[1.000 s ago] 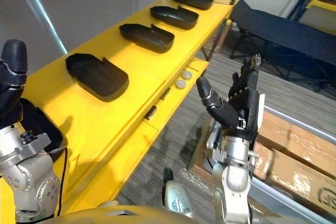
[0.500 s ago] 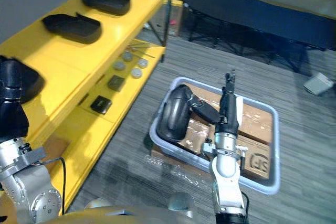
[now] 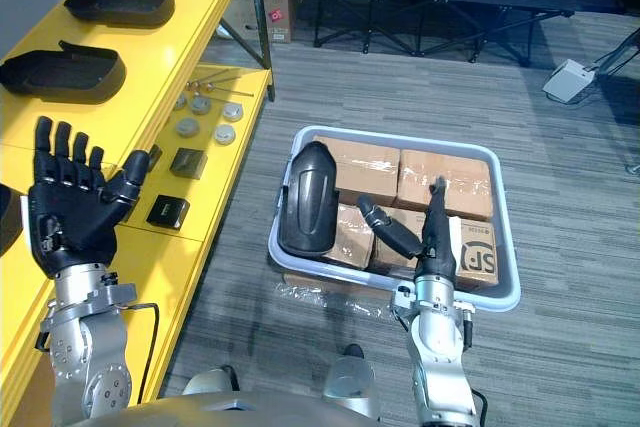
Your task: Walk over and take three plastic housings, then place them on the shelf
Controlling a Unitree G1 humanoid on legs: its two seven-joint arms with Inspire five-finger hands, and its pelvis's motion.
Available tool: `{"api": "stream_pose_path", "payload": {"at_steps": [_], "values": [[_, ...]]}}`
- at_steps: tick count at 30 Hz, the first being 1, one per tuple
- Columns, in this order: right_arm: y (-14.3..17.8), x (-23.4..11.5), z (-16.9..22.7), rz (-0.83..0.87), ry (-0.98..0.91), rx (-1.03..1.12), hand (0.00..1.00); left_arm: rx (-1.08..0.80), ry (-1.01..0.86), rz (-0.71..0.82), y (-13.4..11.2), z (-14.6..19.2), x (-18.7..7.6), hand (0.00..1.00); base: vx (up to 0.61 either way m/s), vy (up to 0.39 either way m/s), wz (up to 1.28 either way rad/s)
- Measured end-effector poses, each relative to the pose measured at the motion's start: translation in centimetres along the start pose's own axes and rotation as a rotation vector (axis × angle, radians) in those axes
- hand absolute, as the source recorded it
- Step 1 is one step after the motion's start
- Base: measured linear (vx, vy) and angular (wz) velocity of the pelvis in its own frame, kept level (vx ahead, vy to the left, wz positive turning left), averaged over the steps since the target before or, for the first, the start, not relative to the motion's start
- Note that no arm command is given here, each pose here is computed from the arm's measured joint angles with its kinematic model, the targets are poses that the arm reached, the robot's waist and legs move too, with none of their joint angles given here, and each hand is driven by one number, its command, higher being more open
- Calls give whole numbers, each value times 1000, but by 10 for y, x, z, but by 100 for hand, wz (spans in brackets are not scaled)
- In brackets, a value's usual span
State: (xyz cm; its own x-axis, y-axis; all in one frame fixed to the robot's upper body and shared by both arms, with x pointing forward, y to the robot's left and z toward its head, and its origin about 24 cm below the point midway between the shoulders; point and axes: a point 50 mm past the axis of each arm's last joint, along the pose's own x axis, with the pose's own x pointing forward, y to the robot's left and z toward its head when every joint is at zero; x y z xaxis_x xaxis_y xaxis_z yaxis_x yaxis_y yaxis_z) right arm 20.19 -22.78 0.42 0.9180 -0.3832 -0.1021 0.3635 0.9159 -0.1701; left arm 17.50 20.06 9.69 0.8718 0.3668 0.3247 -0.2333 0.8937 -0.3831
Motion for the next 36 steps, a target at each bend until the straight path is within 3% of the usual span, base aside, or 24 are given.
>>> {"api": "stream_pose_path", "payload": {"at_steps": [5,10,16,24,25,30,36], "values": [[6,46,5,-112,35,-34,100,18,-52,-88,-11,6,15,100,-179,154,31],[1,100,70,-225,-133,-45,100,17,-68,-163,-24,7,23,100,-166,41,29],[-20,124,103,-280,-214,-143,100,22,-59,-184,-28,5,26,100,-84,4,9],[-49,147,106,-363,-81,-319,100,21,-84,-247,-34,3,37,100,-43,14,3],[-52,150,108,-365,-60,-339,0,14,-90,-254,-37,2,39,100,-47,13,3],[-62,159,120,-370,-27,-436,0,-2,-106,-274,-43,-1,44,100,-66,10,1],[-98,169,148,-416,9,-619,0,-16,-126,-292,-49,-2,52,100,-66,-6,4]]}}
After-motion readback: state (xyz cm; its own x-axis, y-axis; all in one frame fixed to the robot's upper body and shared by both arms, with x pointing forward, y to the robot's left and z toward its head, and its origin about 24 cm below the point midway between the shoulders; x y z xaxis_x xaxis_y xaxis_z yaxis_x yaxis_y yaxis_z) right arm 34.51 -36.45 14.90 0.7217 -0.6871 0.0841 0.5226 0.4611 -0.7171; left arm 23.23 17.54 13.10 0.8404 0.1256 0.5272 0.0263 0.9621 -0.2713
